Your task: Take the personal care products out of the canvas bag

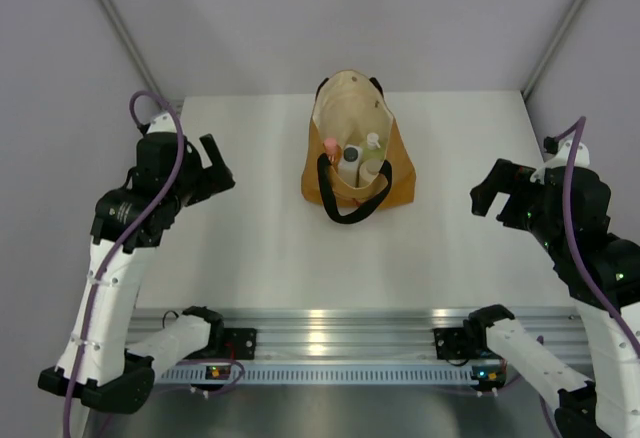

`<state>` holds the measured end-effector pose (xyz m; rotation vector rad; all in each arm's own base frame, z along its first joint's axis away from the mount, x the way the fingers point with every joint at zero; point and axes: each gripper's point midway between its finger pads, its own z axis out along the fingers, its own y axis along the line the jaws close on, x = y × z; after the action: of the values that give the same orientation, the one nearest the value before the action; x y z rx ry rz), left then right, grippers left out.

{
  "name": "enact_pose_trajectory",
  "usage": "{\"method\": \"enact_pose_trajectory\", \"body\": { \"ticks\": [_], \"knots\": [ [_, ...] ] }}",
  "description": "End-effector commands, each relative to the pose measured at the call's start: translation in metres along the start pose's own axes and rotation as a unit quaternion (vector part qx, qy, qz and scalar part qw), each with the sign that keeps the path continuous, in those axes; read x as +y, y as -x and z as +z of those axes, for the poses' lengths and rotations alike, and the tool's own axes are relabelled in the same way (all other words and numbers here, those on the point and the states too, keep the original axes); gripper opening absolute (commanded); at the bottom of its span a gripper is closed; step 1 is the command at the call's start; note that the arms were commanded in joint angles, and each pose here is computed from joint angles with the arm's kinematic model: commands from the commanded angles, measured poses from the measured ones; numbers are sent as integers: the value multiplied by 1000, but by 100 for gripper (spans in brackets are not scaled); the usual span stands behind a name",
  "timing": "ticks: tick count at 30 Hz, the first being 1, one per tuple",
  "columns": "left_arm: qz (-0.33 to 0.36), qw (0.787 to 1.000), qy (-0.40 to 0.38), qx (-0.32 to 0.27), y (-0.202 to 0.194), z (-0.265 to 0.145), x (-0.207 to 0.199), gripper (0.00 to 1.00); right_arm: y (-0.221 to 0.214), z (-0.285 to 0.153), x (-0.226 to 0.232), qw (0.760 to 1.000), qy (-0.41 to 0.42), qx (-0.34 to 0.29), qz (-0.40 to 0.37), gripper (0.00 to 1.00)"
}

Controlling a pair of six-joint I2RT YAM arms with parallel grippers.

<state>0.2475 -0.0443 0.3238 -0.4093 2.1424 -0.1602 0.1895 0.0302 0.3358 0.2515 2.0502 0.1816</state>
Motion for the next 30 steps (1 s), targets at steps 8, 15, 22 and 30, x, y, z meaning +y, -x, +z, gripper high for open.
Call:
{"method": "enact_pose_trajectory", "body": {
  "ticks": [8,15,22,30],
  "knots": [
    [-62,994,-88,24,20,-14,-49,98,22,-4,5,999,8,-37,14,99],
    [-129,978,-133,91,8,-8,-87,98,23,-7,5,999,10,-42,22,99],
    [-100,982,-127,100,-12,1,-148,95,17,-5,4,999,8,-36,23,99],
    [-69,988,-112,84,-13,45,-190,64,3,-6,13,999,41,-17,25,100]
  ]
}}
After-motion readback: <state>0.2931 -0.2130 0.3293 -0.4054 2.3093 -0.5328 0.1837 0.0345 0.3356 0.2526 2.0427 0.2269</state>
